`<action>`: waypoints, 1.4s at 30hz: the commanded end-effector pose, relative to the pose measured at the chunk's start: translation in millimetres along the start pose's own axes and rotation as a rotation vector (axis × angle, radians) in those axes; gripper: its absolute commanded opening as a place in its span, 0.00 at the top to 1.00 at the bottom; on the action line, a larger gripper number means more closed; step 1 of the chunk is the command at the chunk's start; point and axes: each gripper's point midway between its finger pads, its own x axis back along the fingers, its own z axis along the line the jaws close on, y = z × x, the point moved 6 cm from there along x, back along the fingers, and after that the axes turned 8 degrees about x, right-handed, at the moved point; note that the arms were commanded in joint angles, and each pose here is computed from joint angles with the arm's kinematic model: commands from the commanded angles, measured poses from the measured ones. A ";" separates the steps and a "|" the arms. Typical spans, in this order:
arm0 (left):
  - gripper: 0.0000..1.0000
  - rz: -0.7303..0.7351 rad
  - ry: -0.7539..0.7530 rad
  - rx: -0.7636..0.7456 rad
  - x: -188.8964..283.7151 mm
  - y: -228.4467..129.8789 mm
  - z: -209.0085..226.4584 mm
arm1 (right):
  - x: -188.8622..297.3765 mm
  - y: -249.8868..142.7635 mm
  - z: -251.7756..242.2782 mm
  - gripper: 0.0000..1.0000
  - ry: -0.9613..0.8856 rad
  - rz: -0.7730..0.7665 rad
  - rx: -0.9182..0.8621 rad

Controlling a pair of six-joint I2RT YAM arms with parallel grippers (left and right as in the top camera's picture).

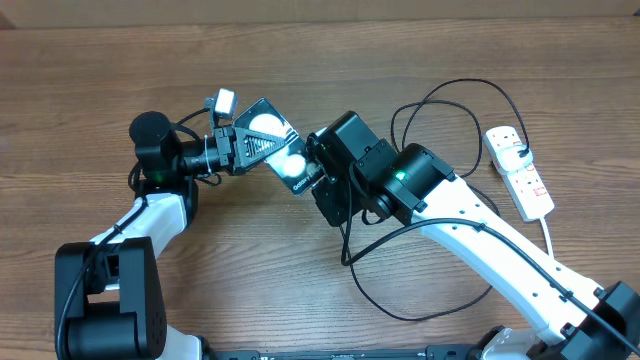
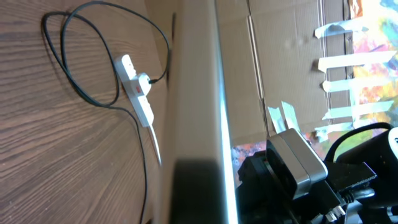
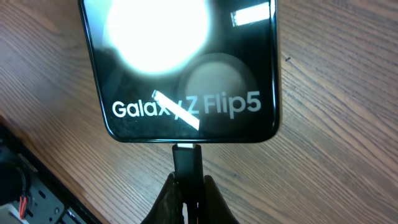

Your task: Plug charger to phone and switch on socket

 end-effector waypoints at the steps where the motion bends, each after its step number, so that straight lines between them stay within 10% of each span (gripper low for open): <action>1: 0.96 0.129 -0.022 0.004 -9.6 -16.1 -2.2 | 7.0 18.5 0.8 0.96 -0.003 -0.094 -0.015; 28: 0.96 0.186 -0.033 -0.011 -13.7 -23.3 -3.3 | 15.0 27.5 5.3 0.95 0.025 -0.130 -0.010; 42: 0.96 -0.064 0.029 -0.014 -15.8 3.8 6.7 | 23.4 -8.9 8.2 0.41 0.037 0.062 -0.107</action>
